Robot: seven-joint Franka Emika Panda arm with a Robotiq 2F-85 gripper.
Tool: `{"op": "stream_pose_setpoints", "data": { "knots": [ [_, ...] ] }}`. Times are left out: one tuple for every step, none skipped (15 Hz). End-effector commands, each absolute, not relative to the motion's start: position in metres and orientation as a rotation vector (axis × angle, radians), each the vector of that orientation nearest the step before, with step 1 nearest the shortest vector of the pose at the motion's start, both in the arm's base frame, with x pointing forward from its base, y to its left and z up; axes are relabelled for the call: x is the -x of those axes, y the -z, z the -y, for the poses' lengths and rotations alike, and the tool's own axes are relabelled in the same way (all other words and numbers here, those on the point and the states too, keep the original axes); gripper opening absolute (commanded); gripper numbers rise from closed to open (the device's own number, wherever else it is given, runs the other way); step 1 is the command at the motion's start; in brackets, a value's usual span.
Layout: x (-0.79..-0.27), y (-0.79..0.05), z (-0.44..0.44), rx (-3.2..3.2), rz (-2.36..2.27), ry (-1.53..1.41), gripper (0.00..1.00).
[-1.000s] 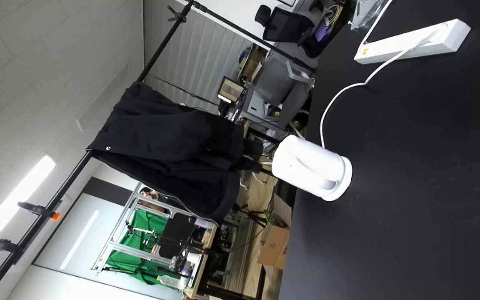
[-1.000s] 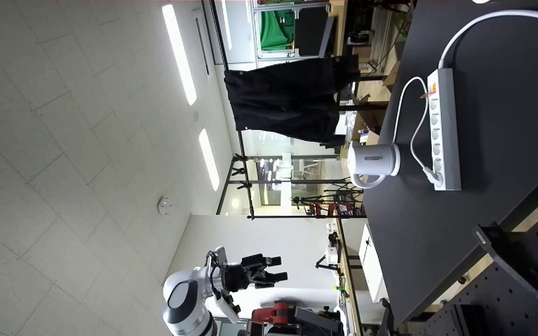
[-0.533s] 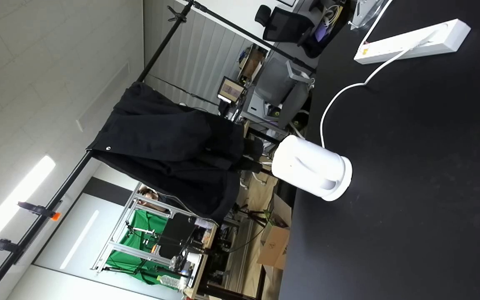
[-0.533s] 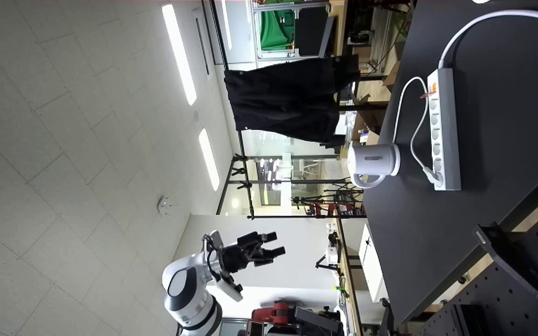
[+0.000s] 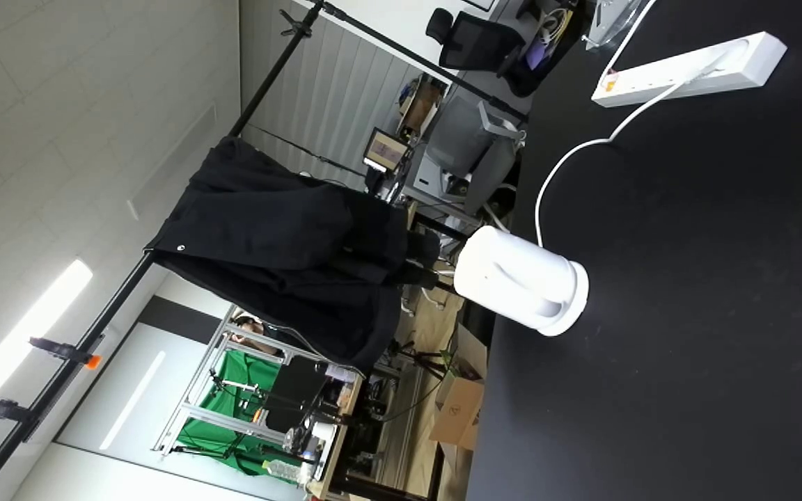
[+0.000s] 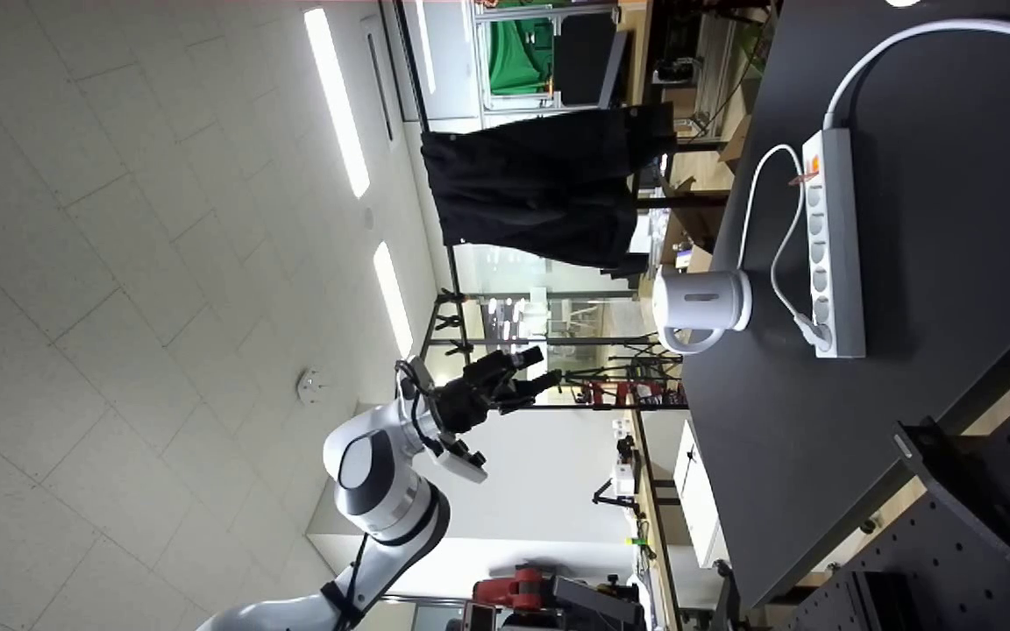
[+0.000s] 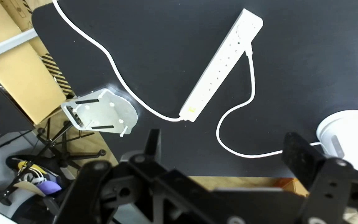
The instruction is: Switch off the extension cord
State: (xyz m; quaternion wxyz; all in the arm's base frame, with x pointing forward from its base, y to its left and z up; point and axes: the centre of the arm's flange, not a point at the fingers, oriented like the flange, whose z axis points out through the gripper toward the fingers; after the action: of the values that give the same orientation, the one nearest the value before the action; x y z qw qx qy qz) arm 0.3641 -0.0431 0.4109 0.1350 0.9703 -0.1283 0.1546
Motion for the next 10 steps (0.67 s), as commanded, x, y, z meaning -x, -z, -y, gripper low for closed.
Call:
{"op": "stream_pose_setpoints", "data": {
  "knots": [
    [-0.3648, -0.4080, 0.0434, -2.818, 0.369, -0.437, 1.00],
    [-0.3649, -0.4084, 0.0410, -2.820, 0.361, -0.439, 1.00],
    [-0.3645, -0.4105, 0.0377, -2.820, 0.350, -0.447, 1.00],
    [-0.3642, -0.4129, 0.0352, -2.819, 0.342, -0.456, 1.00],
    [-0.3639, -0.4142, 0.0343, -2.818, 0.340, -0.461, 1.00],
    [-0.3637, -0.4149, 0.0341, -2.818, 0.339, -0.463, 1.00],
    [-0.3635, -0.4152, 0.0341, -2.817, 0.340, -0.464, 1.00],
    [-0.3635, -0.4151, 0.0342, -2.817, 0.340, -0.464, 1.00],
    [-0.3635, -0.4151, 0.0341, -2.817, 0.340, -0.464, 1.00],
    [-0.3635, -0.4152, 0.0342, -2.817, 0.340, -0.464, 1.00]
  ]
}}
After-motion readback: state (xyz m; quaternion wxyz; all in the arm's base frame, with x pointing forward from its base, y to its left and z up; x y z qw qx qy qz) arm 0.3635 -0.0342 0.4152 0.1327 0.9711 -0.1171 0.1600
